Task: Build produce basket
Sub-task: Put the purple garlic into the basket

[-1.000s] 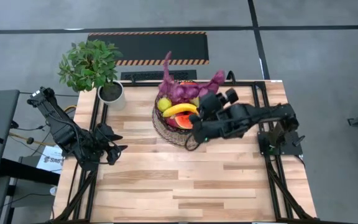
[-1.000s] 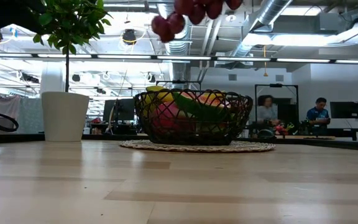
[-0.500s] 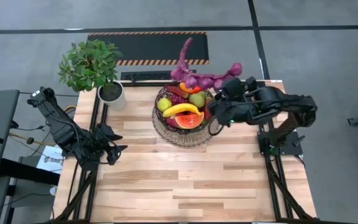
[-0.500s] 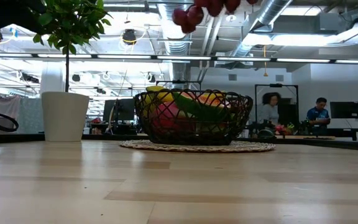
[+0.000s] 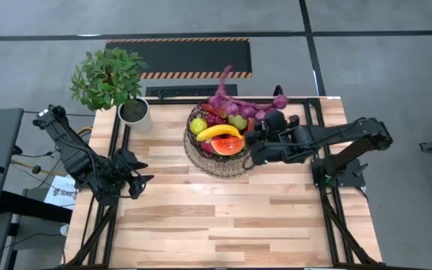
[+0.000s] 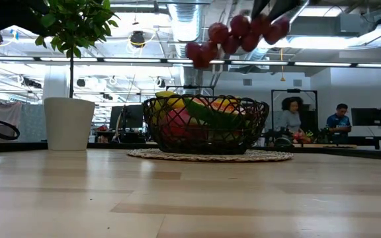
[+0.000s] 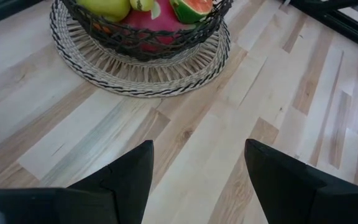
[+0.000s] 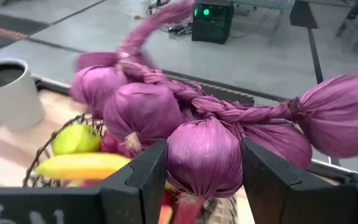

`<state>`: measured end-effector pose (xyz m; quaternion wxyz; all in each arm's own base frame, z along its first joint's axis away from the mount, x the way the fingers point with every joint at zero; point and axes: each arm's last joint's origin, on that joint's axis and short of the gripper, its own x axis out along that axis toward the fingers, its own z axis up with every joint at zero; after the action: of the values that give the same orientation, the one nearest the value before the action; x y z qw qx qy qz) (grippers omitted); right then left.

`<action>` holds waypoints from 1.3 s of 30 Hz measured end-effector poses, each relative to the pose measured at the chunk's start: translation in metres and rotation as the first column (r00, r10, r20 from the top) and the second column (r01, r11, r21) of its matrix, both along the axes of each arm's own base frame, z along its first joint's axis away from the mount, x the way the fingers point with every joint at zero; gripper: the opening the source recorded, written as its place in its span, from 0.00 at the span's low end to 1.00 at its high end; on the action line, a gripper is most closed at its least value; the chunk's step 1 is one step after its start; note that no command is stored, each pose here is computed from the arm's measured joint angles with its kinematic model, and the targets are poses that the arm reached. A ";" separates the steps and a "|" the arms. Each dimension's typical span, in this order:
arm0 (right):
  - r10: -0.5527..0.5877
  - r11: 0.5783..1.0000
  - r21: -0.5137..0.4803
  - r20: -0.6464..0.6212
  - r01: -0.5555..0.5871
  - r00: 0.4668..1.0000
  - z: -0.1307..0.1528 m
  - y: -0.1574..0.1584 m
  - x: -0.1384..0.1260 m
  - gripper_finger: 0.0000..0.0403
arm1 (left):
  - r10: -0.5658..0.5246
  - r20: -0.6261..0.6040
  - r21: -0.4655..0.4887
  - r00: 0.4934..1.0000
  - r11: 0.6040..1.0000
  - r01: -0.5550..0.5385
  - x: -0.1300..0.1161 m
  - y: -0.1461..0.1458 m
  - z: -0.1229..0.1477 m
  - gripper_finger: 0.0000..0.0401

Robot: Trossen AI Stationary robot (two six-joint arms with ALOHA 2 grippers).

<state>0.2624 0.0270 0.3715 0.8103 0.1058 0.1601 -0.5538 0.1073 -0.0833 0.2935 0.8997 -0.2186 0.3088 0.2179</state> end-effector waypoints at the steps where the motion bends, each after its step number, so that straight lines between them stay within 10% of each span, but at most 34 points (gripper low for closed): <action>1: -0.006 1.000 0.001 0.012 0.006 1.000 -0.005 -0.002 0.005 0.48 | 0.000 0.000 0.000 1.000 1.000 0.000 0.000 0.000 0.000 0.59; 16: 0.111 0.992 0.055 0.082 -0.116 0.990 -0.051 -0.009 0.049 0.48 | 0.002 -0.001 -0.008 1.000 1.000 -0.002 0.000 0.000 0.000 0.59; 39: 0.393 0.911 0.159 -0.047 -0.381 0.918 -0.119 0.012 0.046 0.48 | 0.007 0.002 -0.008 1.000 1.000 -0.007 0.000 0.000 0.000 0.59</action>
<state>0.3087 0.0385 0.2522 0.8870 0.1095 0.2496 -0.3727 0.1074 -0.0833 0.2934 0.8983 -0.2237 0.3079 0.2196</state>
